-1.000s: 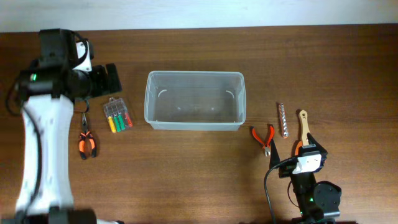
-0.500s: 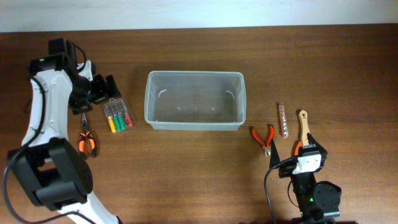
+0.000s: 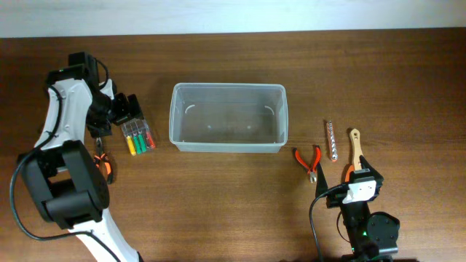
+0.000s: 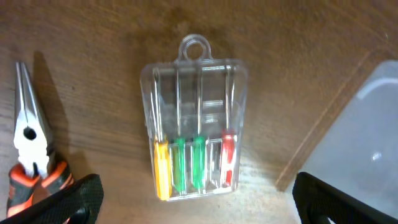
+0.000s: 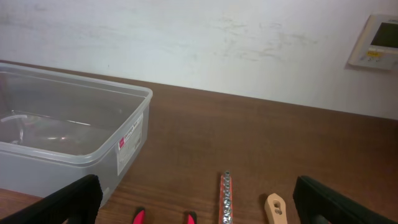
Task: Pack container
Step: 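Lower the left gripper and grasp the screwdriver set case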
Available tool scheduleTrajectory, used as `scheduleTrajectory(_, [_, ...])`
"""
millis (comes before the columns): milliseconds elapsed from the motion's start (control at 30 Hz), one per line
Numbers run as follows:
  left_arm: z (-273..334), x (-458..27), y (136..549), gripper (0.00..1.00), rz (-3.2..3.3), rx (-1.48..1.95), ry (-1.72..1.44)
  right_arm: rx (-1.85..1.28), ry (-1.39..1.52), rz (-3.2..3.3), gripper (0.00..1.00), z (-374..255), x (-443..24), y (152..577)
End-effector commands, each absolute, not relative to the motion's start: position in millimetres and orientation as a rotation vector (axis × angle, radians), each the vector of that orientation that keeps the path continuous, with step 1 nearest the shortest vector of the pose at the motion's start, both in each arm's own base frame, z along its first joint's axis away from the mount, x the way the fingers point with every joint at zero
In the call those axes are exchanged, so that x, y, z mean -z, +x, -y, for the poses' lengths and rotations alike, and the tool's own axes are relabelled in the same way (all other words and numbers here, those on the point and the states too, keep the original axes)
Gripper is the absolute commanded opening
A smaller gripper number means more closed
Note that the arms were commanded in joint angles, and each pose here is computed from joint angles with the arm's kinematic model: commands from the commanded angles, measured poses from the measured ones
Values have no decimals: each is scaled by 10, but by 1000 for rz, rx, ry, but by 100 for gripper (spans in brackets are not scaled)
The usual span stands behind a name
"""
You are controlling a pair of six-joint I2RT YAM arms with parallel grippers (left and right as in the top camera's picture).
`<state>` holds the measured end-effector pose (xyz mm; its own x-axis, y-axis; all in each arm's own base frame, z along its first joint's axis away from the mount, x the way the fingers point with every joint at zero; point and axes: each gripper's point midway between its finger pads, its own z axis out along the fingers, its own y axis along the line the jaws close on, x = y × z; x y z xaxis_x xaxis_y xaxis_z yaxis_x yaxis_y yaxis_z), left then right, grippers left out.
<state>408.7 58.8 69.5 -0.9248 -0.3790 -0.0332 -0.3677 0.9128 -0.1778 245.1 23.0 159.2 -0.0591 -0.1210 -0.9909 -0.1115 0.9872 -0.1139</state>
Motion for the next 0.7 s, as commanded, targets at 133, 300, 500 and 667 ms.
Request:
scheduleTrajectory(133, [-385,-254,4106,99,-3093,218,-639,18,-180,-1636,99,-220,-1566,2452])
scheduleTrajectory(300, [-249,-54,4111,99,-3126,156,-661,18,-180,-1636,98,-220,-1566,2452])
scheduleTrajectory(500, [-160,70,4102,99,-3134,106,-735,18,-180,-1636,99,-220,-1566,2452])
scheduleTrajectory(667, [-160,106,4082,99,-3138,102,-780,18,-180,-1636,99,-220,-1566,2452])
